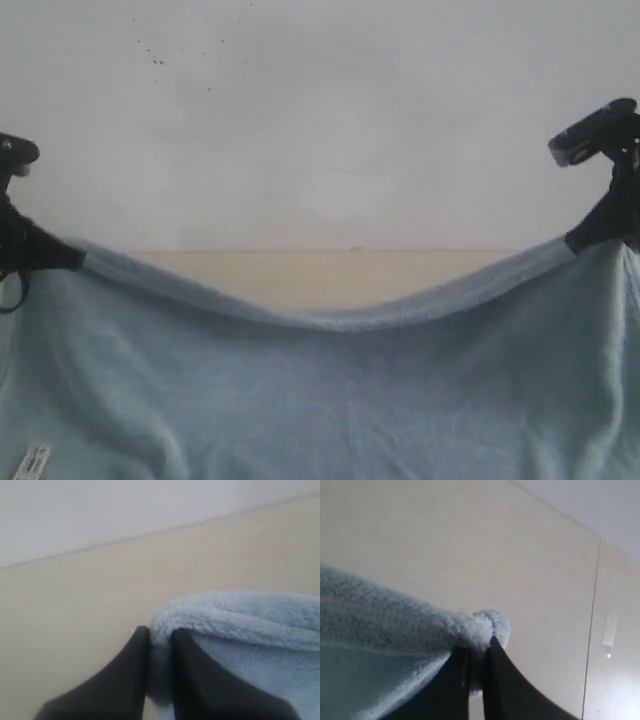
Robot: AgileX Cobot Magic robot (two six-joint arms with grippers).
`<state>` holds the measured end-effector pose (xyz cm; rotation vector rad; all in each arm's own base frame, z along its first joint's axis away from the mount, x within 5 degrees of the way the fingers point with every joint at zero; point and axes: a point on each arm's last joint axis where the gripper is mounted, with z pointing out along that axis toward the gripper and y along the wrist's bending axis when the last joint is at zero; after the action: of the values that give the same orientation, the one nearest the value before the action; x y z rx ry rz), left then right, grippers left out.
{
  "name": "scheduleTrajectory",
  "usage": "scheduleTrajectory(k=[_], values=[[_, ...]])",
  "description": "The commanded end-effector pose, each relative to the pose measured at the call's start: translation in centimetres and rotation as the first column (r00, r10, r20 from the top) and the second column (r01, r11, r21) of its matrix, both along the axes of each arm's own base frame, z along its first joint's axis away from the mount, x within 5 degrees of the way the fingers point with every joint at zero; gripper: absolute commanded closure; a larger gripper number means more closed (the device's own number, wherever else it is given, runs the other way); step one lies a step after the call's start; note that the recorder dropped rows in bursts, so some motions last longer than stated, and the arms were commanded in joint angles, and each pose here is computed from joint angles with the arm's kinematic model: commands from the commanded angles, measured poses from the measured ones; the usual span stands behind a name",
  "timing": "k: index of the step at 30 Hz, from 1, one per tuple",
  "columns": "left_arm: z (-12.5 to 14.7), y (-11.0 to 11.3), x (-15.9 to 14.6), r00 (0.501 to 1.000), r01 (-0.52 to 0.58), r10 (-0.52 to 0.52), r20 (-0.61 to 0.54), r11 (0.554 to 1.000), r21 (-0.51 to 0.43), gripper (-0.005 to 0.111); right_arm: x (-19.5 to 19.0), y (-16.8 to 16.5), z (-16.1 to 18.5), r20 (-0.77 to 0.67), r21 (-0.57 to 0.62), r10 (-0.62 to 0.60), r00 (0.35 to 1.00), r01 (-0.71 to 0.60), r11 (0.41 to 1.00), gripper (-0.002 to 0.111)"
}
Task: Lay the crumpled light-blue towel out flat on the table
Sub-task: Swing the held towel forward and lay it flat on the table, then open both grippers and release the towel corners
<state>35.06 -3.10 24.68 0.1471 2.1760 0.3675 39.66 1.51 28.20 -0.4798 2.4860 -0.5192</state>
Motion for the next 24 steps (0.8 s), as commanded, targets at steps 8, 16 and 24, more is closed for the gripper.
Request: scheduleTrajectory(k=[8,16,24], values=[[0.3,-1.1,3.8,0.999,-0.018,0.023,0.026,0.985,-0.17,0.04,2.8,1.8,3.1,0.066,0.211,0.011,0.998,-0.025,0.977,0.049],[0.6,-0.3,0.7,0.998,-0.057,0.057,-0.005,0.986,-0.159,0.048,1.4,1.4,2.9,-0.059,0.195,-0.002,0.998,0.013,0.981,0.075],[-3.6,0.4,-6.1,0.987,-0.036,0.012,-0.162,0.988,-0.147,0.082,-3.0,0.3,-1.0,-0.194,0.212,-0.006,0.981,0.048,0.976,0.109]])
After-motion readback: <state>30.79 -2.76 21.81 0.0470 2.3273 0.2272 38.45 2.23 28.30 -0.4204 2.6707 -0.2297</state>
